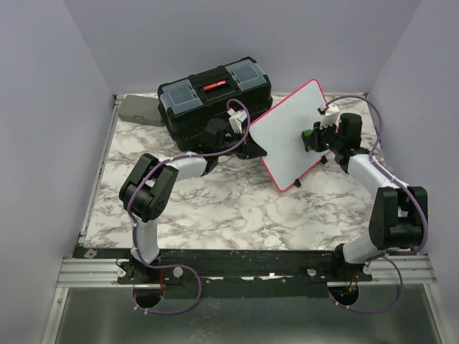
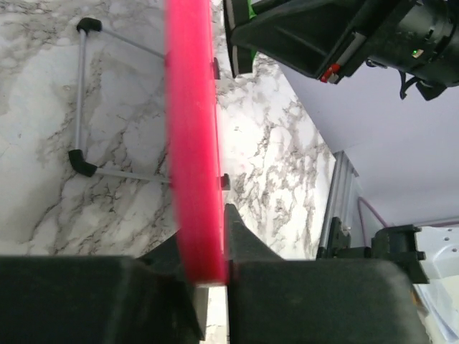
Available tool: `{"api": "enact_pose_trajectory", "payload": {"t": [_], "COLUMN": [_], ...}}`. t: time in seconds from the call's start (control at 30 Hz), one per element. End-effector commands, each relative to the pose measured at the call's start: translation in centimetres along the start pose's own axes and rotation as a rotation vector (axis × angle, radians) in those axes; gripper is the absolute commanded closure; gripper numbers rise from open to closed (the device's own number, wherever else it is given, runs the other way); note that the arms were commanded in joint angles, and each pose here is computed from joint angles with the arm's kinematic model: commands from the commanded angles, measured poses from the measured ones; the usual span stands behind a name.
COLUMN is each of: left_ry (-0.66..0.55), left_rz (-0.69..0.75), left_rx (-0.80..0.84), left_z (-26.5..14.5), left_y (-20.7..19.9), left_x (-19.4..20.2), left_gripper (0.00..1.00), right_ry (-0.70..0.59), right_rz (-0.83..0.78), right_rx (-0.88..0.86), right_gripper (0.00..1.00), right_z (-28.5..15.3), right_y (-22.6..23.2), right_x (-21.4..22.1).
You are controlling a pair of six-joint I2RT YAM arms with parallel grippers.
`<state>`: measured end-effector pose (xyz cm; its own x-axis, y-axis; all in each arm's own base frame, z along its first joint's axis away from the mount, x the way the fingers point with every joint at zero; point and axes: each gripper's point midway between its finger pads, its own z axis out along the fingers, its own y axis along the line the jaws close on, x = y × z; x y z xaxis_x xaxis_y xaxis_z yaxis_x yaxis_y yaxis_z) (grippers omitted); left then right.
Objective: Erase the whiteboard
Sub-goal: Erase the whiteboard at the whiteboard stand, then place the whiteboard eraser at the center of the board.
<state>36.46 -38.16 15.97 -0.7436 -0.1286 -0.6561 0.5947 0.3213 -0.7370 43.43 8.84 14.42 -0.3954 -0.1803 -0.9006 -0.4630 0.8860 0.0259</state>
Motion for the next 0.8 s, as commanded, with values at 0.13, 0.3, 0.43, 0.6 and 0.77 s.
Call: {"api": "enact_pose_trajectory", "payload": {"t": [0.13, 0.3, 0.43, 0.6, 0.77], "left_ry": [0.006, -0.028, -0.079, -0.131, -0.192], "left_rz": [0.013, 0.025, 0.055, 0.136, 0.224], "left_rx": [-0.007, -0.037, -0.044, -0.063, -0.148], "left_z": [-1.3, -2.1, -3.7, -6.2, -9.9], "left_y": [-2.1, -2.1, -2.6, -4.1, -5.0], "left_x": [0.2, -0.4, -1.1, -1.9, -2.2], "left_gripper": [0.58, 0.42, 0.33, 0.24, 0.21], "right_ry": [0.043, 0.107, 0.164, 0.276, 0.37], "right_rz": [0.006, -0.033, -0.039, -0.07, -0.069], "right_rx": [-0.159, -0.124, -0.09, -0.079, -0.05], "right_gripper": [0.99, 0.99, 0.99, 1.0, 0.99], "right_z": [-4.8, -5.8, -7.5, -10.7, -13.9], "right_y": [3.2, 2.7, 1.6, -0.1, -1.5], "right_x": [-0.1, 2.0, 2.8, 5.6, 9.0]}}
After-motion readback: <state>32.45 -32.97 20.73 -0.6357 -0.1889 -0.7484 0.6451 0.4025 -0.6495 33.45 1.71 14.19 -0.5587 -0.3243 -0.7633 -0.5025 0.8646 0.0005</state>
